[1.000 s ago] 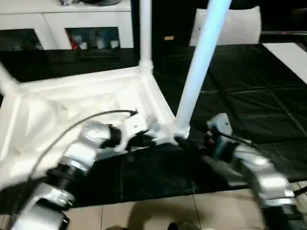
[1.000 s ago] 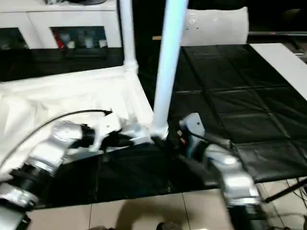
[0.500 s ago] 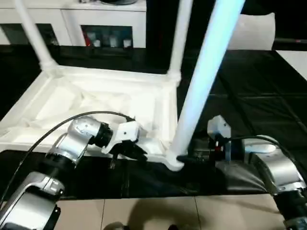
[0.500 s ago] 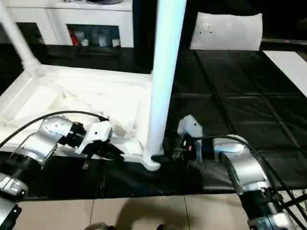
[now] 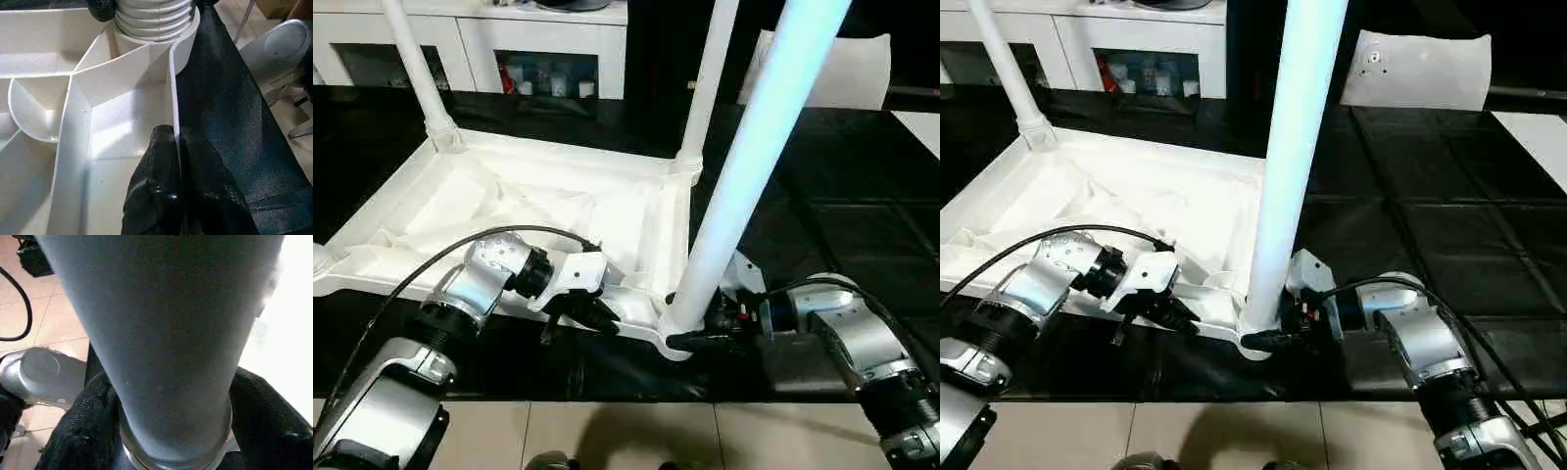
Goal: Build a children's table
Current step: Rotate leg to tighten
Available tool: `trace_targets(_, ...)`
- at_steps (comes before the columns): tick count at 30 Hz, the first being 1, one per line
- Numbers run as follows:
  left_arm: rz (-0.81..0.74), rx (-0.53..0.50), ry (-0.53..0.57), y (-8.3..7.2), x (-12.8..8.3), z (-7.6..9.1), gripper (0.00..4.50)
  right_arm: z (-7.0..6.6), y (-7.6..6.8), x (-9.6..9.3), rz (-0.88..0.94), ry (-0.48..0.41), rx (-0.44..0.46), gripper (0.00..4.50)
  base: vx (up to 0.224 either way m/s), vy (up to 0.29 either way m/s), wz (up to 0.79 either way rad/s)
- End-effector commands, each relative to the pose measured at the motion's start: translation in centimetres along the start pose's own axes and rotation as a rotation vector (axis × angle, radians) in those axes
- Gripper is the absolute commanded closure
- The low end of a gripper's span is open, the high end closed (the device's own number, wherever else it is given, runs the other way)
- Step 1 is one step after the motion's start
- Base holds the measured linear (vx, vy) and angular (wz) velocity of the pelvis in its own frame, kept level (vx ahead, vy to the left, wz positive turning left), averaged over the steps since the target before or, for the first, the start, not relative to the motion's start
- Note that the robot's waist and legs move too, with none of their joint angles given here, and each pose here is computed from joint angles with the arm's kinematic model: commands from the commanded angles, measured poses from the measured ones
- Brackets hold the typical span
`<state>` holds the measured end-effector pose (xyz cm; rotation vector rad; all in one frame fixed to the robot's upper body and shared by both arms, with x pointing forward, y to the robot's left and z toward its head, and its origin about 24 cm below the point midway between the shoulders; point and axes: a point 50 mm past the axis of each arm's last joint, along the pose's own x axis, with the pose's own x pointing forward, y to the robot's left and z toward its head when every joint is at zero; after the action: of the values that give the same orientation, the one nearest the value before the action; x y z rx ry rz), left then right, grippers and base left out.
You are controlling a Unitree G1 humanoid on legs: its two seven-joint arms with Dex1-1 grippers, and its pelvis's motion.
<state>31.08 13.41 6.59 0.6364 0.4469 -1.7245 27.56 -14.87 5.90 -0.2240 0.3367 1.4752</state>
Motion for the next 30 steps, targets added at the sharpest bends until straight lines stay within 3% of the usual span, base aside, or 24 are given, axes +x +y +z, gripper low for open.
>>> trace_targets(1, -0.122, 0.035, 0.057, -0.5, 1.2, 0.0, 4.5, 0.3, -0.1, 0.1, 0.014, 0.005, -0.021, 1.75, 0.0, 0.0, 0.0)
trace_targets(5, -0.099, 0.016, 0.052, -0.5, 1.1, -0.2, 4.5, 0.2, 0.0, 0.2, 0.009, -0.015, -0.002, 1.78, 0.0, 0.0, 0.0)
trace_targets(10, 0.057, -0.078, -0.056, -0.1, 1.1, 0.0, 4.5, 0.2, 0.5, 1.2, -0.132, -0.146, 0.116, 1.8, 0.0, 0.0, 0.0)
trace_targets(12, 0.07, -0.084, -0.062, 0.0, 1.1, 0.0, 4.5, 0.2, 0.5, 1.3, -0.148, -0.156, 0.124, 1.81, 0.0, 0.0, 0.0)
trace_targets(15, 0.229, -0.168, -0.156, 0.4, 2.1, 0.7, 4.5, -0.2, 0.9, 3.2, -0.36, -0.242, 0.211, 1.81, 0.0, 0.0, 0.0)
trace_targets(21, 0.403, -0.272, -0.237, 0.6, 4.6, 2.4, 4.5, -0.5, 0.5, 6.0, -0.657, -0.279, 0.347, 1.81, 0.0, 0.0, 0.0)
trace_targets(25, 0.557, -0.337, -0.224, 1.6, 6.3, 3.9, 4.5, 0.4, -0.5, 8.1, -0.835, -0.298, 0.461, 1.81, 0.0, 0.0, 0.0)
trace_targets(28, 0.62, -0.344, -0.209, 2.4, 6.8, 4.9, 4.5, 1.5, -0.9, 9.1, -0.858, -0.319, 0.446, 1.81, 0.0, 0.0, 0.0)
trace_targets(30, 0.634, -0.335, -0.2, 2.7, 6.8, 5.0, 4.5, 1.8, -1.0, 9.1, -0.851, -0.33, 0.43, 1.25, 0.0, 0.0, 0.0)
